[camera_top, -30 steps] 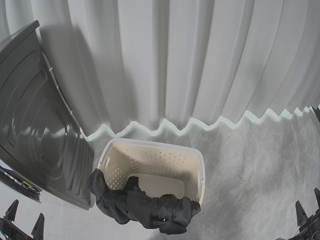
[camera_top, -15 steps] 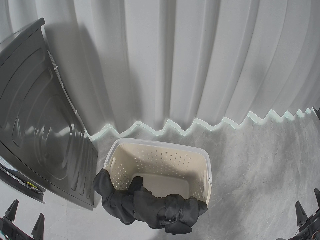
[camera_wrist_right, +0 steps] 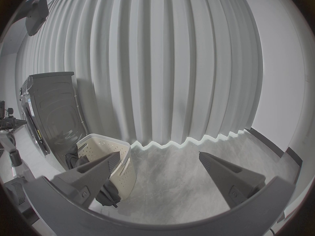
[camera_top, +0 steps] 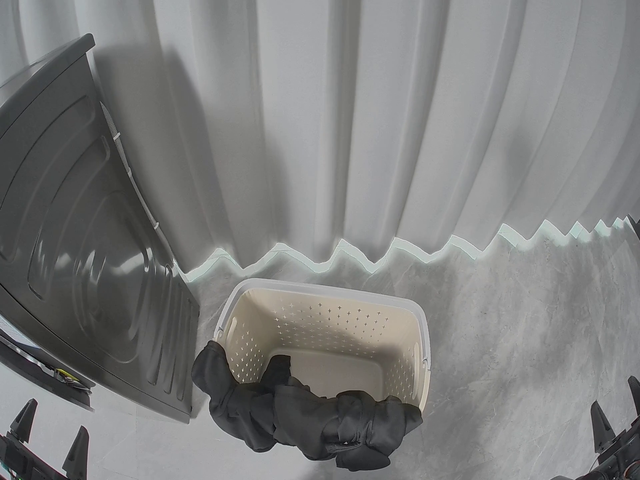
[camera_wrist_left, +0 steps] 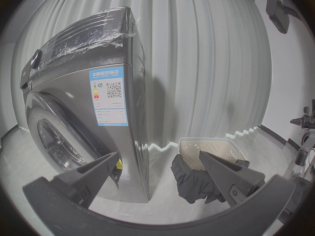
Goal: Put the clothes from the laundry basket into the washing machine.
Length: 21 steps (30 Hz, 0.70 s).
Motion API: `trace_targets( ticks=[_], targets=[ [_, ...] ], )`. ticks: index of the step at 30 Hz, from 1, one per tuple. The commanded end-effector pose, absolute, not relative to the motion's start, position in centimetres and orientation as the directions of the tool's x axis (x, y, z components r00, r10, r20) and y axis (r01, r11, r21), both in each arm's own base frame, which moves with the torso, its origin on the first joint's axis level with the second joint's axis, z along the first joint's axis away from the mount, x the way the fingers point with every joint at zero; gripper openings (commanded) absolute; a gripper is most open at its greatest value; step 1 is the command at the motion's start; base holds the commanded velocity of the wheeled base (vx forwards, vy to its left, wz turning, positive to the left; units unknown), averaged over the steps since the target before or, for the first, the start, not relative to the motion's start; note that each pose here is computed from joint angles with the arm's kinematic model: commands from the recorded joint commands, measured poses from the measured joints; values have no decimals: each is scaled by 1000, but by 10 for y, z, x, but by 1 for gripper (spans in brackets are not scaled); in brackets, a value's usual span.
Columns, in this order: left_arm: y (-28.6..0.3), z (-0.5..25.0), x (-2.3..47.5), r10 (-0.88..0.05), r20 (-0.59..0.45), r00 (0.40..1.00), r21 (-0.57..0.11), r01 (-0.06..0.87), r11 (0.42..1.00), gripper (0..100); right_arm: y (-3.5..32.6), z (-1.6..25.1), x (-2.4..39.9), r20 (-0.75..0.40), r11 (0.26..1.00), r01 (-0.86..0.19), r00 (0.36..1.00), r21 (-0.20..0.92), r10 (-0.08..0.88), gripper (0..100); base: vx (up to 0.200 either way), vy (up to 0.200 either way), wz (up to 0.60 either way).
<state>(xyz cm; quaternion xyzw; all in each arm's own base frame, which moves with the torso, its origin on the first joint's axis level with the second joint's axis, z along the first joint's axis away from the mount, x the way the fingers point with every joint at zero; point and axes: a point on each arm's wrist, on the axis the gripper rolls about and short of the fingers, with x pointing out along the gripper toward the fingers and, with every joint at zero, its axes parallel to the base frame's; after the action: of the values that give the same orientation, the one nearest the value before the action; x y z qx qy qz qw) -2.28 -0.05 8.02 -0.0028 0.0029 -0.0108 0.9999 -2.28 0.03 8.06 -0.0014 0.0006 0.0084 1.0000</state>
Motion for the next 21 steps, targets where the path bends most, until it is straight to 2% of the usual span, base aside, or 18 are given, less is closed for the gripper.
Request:
trace_targets(
  ticks=[1,11,21],
  targets=[
    [0,75,-23,-21,-6,1000,-6,21,1000,100,0,75,-23,-2,1000,-18,1000,-3,18,100,0,0,0],
    [0,75,-23,-21,-6,1000,-9,21,1000,100,0,75,-23,-2,1000,-18,1000,-3,18,100,0,0,0],
    [0,75,-23,-20,-6,1000,-12,20,1000,100,0,75,-23,-2,1000,-18,1000,-3,18,100,200,0,0]
  ],
)
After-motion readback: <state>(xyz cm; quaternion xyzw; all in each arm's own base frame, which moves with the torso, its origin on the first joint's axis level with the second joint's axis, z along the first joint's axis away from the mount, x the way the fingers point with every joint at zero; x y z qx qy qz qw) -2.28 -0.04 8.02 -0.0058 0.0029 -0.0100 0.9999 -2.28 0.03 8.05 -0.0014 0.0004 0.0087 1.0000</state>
